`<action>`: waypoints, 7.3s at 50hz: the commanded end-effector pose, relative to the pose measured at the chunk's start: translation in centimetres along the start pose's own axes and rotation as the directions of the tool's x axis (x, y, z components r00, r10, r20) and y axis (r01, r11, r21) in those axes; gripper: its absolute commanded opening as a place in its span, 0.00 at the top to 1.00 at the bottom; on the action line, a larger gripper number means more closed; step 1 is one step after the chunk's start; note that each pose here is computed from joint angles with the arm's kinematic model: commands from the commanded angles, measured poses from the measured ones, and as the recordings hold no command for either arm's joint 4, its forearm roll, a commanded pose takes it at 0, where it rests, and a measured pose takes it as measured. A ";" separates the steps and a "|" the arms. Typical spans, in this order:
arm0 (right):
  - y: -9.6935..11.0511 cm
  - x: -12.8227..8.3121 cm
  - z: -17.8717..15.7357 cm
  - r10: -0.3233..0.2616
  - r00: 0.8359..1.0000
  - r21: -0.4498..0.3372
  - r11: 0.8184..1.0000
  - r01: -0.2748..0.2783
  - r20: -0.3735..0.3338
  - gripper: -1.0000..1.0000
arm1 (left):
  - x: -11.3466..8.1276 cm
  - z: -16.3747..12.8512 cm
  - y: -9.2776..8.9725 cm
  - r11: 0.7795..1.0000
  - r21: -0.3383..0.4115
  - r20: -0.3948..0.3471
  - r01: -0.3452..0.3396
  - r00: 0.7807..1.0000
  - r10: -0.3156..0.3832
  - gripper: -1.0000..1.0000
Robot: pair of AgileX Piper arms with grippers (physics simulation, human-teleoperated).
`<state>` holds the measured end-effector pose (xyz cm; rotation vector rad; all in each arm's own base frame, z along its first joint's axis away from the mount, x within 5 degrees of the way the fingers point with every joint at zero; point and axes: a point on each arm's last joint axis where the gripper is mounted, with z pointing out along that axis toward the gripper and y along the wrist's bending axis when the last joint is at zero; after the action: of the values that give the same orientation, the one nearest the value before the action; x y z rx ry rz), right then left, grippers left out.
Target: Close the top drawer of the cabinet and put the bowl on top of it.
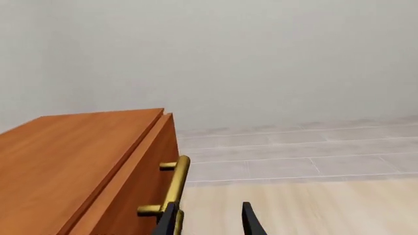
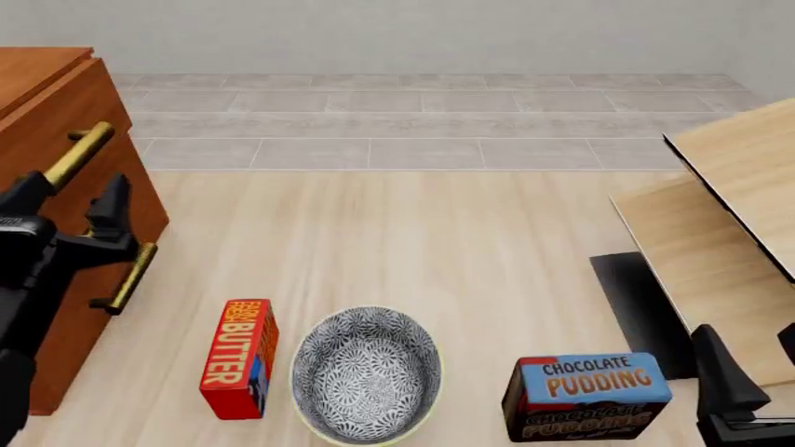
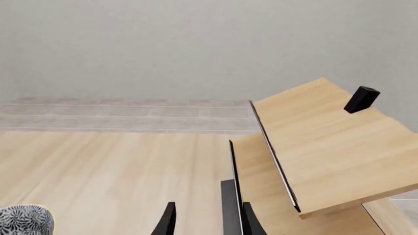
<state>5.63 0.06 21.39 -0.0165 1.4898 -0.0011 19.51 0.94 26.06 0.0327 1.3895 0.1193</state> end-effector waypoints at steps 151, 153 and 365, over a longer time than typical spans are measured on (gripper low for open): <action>0.0 0.0 0.0 0.006 1.000 -0.003 1.000 -0.006 0.003 0.00 | -11.2 -6.1 -8.6 0.751 0.646 -0.335 0.134 0.935 0.121 0.00; 0.0 0.0 0.0 0.006 1.000 -0.001 1.000 -0.006 0.004 0.00 | -11.0 -6.1 -8.8 0.744 0.656 -0.328 0.124 0.935 0.133 0.00; -0.1 -0.1 0.0 0.072 0.997 0.023 0.997 -0.072 0.012 0.00 | -7.9 -5.7 -19.0 0.307 0.925 0.024 -0.224 0.840 0.542 1.00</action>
<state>5.62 -0.07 21.51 0.0513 1.4763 0.0347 12.91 -19.53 27.85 1.3539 1.6348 -0.3570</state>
